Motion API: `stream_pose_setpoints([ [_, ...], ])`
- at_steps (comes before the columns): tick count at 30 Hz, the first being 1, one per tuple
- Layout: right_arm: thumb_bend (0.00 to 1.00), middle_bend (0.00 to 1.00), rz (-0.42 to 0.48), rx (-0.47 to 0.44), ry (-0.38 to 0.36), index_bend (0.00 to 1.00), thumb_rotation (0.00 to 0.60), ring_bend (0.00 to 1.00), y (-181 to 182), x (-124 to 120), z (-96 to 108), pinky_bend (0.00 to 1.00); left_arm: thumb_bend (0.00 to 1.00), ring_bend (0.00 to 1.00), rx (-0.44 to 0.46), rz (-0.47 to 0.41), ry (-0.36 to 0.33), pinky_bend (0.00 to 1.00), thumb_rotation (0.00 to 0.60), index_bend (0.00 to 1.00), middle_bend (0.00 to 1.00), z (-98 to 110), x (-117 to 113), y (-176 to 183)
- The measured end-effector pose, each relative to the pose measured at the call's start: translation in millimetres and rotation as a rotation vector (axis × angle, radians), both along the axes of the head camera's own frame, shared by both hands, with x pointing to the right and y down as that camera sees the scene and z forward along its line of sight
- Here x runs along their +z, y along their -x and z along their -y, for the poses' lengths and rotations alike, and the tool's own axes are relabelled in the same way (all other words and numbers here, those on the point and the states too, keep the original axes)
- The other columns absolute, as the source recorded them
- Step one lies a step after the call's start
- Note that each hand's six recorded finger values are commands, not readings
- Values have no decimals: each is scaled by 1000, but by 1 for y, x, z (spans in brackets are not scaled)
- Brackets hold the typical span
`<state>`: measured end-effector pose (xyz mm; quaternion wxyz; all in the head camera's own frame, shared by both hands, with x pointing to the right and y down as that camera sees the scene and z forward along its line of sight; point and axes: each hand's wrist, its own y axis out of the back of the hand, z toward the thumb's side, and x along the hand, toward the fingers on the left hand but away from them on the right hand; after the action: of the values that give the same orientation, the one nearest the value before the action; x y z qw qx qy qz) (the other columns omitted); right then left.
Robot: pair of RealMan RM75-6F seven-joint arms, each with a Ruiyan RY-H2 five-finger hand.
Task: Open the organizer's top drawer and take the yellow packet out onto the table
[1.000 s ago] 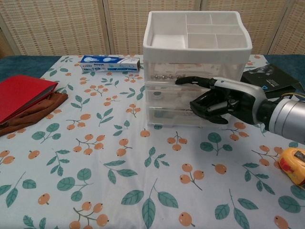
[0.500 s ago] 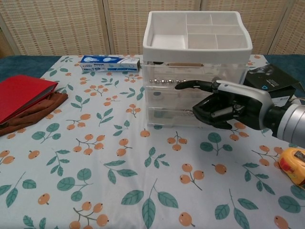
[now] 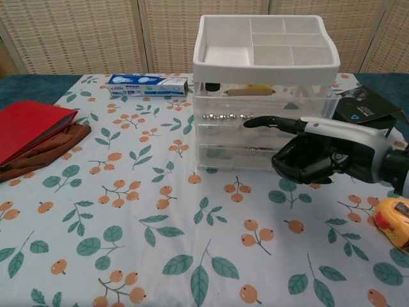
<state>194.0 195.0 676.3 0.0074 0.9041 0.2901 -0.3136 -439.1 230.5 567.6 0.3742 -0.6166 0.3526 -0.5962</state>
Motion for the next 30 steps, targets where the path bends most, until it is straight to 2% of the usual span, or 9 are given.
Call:
stream_pose_setpoints([
  [5, 588, 788, -10, -42, -42, 40, 600, 906, 0, -18, -4, 898, 175, 150, 4, -2, -1, 126, 600, 198, 133, 0, 0, -2],
  [14, 588, 788, -87, -30, -213, 40, 600, 906, -21, -45, 16, 898, 175, 149, 9, -6, 1, 126, 600, 198, 133, 0, 1, -4],
  [23, 588, 788, -168, 8, -208, 51, 600, 906, -41, -38, 28, 898, 175, 149, 16, -16, 5, 126, 600, 198, 133, 0, 2, -7],
  [30, 588, 788, -206, 2, -200, 222, 600, 905, -45, -31, 29, 898, 175, 149, 11, -14, 2, 126, 600, 198, 133, -1, 1, -6],
])
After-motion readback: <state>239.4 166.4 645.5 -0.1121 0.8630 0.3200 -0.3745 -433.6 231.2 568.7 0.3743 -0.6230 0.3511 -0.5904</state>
